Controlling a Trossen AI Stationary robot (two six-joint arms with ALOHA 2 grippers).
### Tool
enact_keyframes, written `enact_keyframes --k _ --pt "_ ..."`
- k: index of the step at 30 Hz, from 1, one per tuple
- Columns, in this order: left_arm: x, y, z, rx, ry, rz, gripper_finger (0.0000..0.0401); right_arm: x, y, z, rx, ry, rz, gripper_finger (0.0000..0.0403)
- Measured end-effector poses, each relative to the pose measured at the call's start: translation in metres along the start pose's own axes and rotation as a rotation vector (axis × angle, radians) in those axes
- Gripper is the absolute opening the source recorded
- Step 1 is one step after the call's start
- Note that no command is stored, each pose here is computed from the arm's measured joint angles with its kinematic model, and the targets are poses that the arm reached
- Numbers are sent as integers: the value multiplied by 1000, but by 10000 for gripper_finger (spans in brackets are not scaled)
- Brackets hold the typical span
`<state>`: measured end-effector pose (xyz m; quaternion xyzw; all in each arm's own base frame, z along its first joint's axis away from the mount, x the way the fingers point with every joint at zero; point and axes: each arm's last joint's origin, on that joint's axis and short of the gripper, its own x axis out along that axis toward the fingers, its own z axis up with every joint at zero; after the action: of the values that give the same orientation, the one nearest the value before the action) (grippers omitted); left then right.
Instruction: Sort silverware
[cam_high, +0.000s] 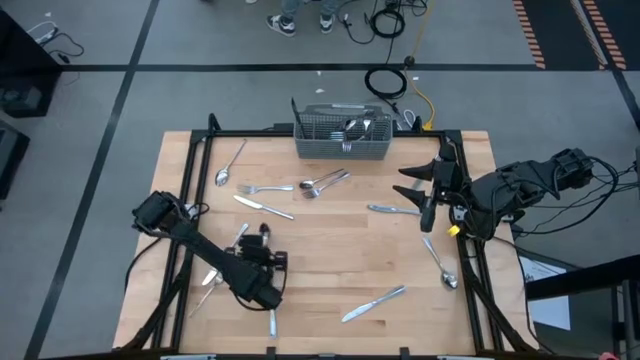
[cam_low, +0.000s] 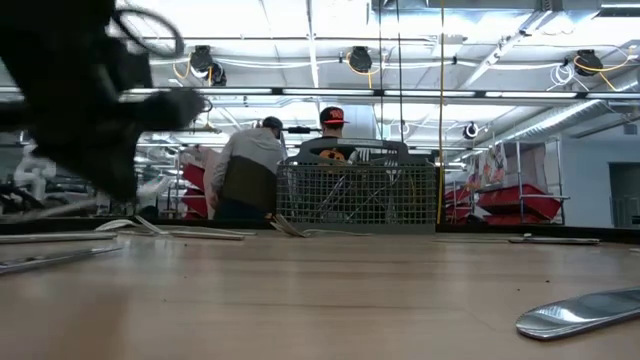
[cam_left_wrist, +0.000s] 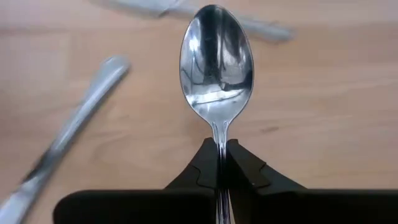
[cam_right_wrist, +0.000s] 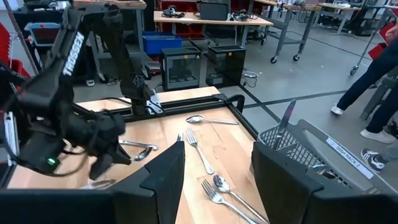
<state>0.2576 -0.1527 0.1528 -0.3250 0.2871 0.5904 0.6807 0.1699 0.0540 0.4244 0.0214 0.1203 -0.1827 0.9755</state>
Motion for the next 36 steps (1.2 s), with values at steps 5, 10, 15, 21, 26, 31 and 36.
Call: enact_keyframes --k 5,10,15,21,26,31,36 --pt "-20 -21 42 -69 -269 -239 16 0 -1 0 -60 -2 -31 176" --pt "-34 -38 106 -38 -604 -316 15 -3 -6 -4 -134 21 -87 176" --pt "-40 -40 176 -128 -845 -234 15 -11 -15 -6 -157 41 -102 176" --pt "-19 -36 229 -203 -890 -64 15 -27 -31 -8 -156 41 -116 176" --pt "-12 -50 237 -98 -679 -97 15 -36 -40 -7 -113 26 -112 176" --pt "-16 -90 223 369 -472 -419 15 -41 -45 -6 -81 12 -112 176" --pt "-15 -115 243 677 -687 -580 15 -39 -44 -6 -69 9 -133 176"
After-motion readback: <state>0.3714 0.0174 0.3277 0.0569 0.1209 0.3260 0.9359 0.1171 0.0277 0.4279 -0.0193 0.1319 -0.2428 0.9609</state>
